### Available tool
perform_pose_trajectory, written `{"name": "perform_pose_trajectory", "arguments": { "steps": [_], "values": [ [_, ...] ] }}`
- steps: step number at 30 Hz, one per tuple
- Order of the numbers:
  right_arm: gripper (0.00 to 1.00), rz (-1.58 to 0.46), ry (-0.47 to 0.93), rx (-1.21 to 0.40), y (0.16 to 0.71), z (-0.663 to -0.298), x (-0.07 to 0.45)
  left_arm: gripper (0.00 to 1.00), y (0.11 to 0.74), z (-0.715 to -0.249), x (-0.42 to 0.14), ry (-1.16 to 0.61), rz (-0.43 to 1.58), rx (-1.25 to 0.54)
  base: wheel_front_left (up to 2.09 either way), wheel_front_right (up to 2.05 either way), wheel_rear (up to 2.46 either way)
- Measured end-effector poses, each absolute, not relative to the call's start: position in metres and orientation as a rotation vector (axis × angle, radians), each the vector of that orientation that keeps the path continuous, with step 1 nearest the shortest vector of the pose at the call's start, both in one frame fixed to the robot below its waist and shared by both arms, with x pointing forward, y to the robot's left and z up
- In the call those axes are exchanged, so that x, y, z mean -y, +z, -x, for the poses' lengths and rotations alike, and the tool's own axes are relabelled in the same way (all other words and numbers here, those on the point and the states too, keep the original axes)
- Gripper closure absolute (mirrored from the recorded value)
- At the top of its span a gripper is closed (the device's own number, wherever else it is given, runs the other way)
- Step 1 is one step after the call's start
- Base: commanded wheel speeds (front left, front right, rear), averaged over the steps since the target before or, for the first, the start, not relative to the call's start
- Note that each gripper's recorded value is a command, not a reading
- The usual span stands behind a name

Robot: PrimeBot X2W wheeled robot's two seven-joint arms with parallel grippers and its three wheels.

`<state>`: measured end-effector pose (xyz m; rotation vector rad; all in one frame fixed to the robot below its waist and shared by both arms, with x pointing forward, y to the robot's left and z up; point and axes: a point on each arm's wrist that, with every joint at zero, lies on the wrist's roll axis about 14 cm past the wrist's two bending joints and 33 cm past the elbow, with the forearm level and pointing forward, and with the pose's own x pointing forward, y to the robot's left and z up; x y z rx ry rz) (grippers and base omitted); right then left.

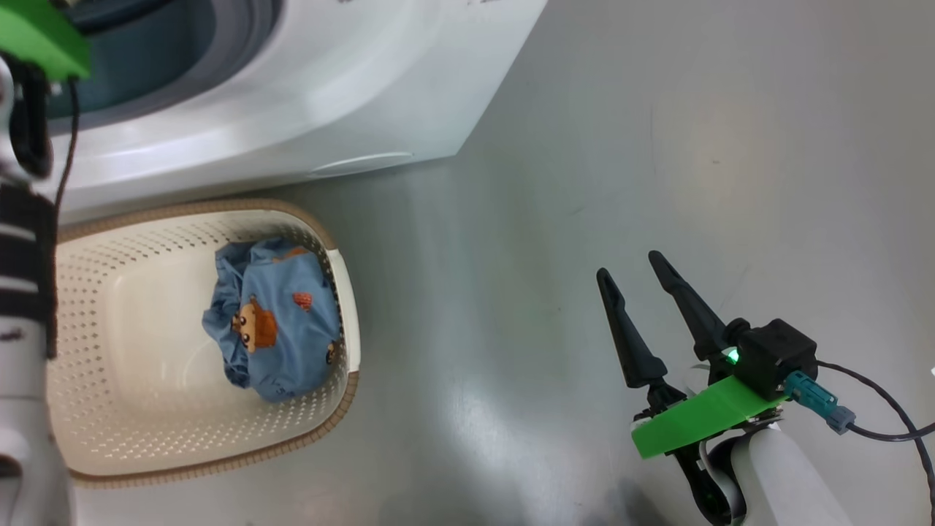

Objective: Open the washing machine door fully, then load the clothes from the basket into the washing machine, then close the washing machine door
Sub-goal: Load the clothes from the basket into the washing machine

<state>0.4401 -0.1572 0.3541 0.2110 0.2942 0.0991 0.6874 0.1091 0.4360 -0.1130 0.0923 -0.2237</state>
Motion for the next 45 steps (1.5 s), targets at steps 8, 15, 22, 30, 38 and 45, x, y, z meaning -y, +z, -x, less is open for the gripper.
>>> {"name": "perform_pose_trajectory", "arguments": {
  "steps": [8,15,22,30,38,45],
  "values": [
    [0.00,-0.212,0.102,-0.303,0.347,-0.445,0.157,1.00,0.449,-0.708,-0.094,-0.259,0.089,-0.054,0.00,0.00,0.00],
    [0.00,-0.219,0.098,-0.321,0.340,-0.445,0.157,1.00,0.446,-0.722,-0.097,-0.256,0.055,-0.057,0.00,0.00,0.00],
    [0.00,-0.234,0.084,-0.358,0.324,-0.443,0.159,1.00,0.413,-0.730,-0.105,-0.242,0.054,-0.135,0.00,0.00,0.00],
    [0.00,-0.233,0.093,-0.374,0.312,-0.450,0.157,1.00,0.396,-0.741,-0.102,-0.254,0.060,-0.169,0.00,0.00,0.00],
    [0.00,-0.230,0.090,-0.382,0.307,-0.451,0.158,1.00,0.413,-0.752,-0.105,-0.250,0.062,-0.033,0.00,0.00,0.00],
    [0.00,-0.234,0.098,-0.370,0.311,-0.453,0.155,0.00,0.402,-0.745,-0.110,-0.235,0.081,-0.096,0.00,0.00,0.00]
  ]
}}
